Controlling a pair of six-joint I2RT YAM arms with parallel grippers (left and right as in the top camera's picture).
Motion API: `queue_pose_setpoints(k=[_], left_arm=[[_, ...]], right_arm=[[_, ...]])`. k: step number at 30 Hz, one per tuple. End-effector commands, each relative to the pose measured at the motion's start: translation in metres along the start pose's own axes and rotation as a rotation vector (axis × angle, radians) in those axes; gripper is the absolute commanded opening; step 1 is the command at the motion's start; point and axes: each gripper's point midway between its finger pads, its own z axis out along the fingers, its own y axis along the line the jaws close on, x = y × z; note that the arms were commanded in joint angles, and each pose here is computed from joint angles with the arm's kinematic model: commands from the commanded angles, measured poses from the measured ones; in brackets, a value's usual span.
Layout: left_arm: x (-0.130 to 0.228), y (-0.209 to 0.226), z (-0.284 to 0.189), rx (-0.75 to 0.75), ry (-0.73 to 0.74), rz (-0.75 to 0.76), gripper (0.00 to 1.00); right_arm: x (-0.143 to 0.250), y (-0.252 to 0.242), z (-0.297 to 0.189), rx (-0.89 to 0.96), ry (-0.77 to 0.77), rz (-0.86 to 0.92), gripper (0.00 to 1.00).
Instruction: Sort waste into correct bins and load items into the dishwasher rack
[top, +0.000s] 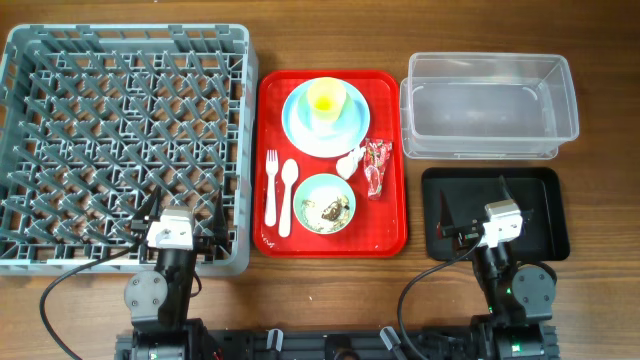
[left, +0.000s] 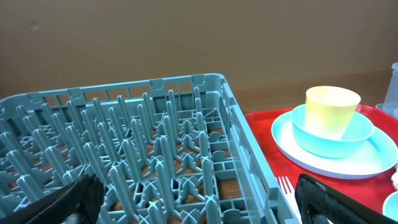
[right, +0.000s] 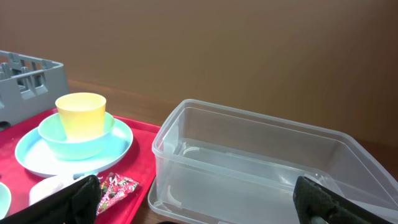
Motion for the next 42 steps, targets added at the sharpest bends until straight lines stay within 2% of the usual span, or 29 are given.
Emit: queue_pose_setpoints(k=[1, 27, 28, 29, 30, 31, 33, 34, 35, 38, 40, 41, 42], left_arm=[[0.002, 0.0, 0.0, -0.002, 0.004, 0.016, 1.0], [0.001, -0.002, 0.0, 0.011, 0.0, 0.012, 1.0], [-0.009, -0.008, 0.0, 0.047, -0.044, 0.016, 1.0], [-0.035, -0.013, -0.003, 0.081, -0.148, -0.036, 1.0], [-0.08, -0.009, -0.014, 0.094, -0.308, -0.185, 1.0], [-0.11, -0.005, -0.024, 0.096, -0.401, -0.261, 1.0], [-0.169, 0.004, -0.045, 0.084, -0.515, -0.309, 1.0], [-0.188, 0.005, -0.048, 0.087, -0.52, -0.308, 1.0], [-0.22, 0.006, -0.047, 0.096, -0.5, -0.308, 1.0], [-0.284, 0.001, -0.018, 0.164, -0.37, -0.312, 1.0], [-0.321, -0.005, 0.012, 0.229, -0.225, -0.33, 1.0], [-0.34, -0.004, 0.039, 0.239, -0.071, -0.364, 1.0], [-0.345, -0.002, 0.053, 0.23, 0.018, -0.386, 1.0]], right_arm=[[-0.001, 0.0, 0.0, -0.002, -0.007, -0.003, 1.0], [-0.001, 0.0, 0.0, -0.002, -0.006, -0.003, 1.0], [-0.001, 0.0, 0.0, -0.002, -0.007, -0.003, 1.0], [-0.001, 0.0, 0.0, -0.002, -0.006, -0.003, 1.0], [-0.001, 0.0, 0.0, -0.002, -0.007, -0.003, 1.0], [-0.001, 0.0, 0.0, -0.002, -0.006, -0.003, 1.0], [-0.001, 0.0, 0.0, -0.002, -0.006, -0.003, 1.0], [-0.001, 0.0, 0.0, -0.002, -0.007, -0.003, 1.0], [-0.001, 0.0, 0.0, -0.002, -0.007, -0.003, 1.0], [-0.001, 0.0, 0.0, -0.002, -0.007, -0.003, 1.0], [-0.001, 0.0, 0.0, -0.002, -0.007, -0.003, 1.0], [-0.001, 0.0, 0.0, -0.002, -0.007, -0.003, 1.0], [-0.001, 0.0, 0.0, -0.002, -0.007, -0.003, 1.0]])
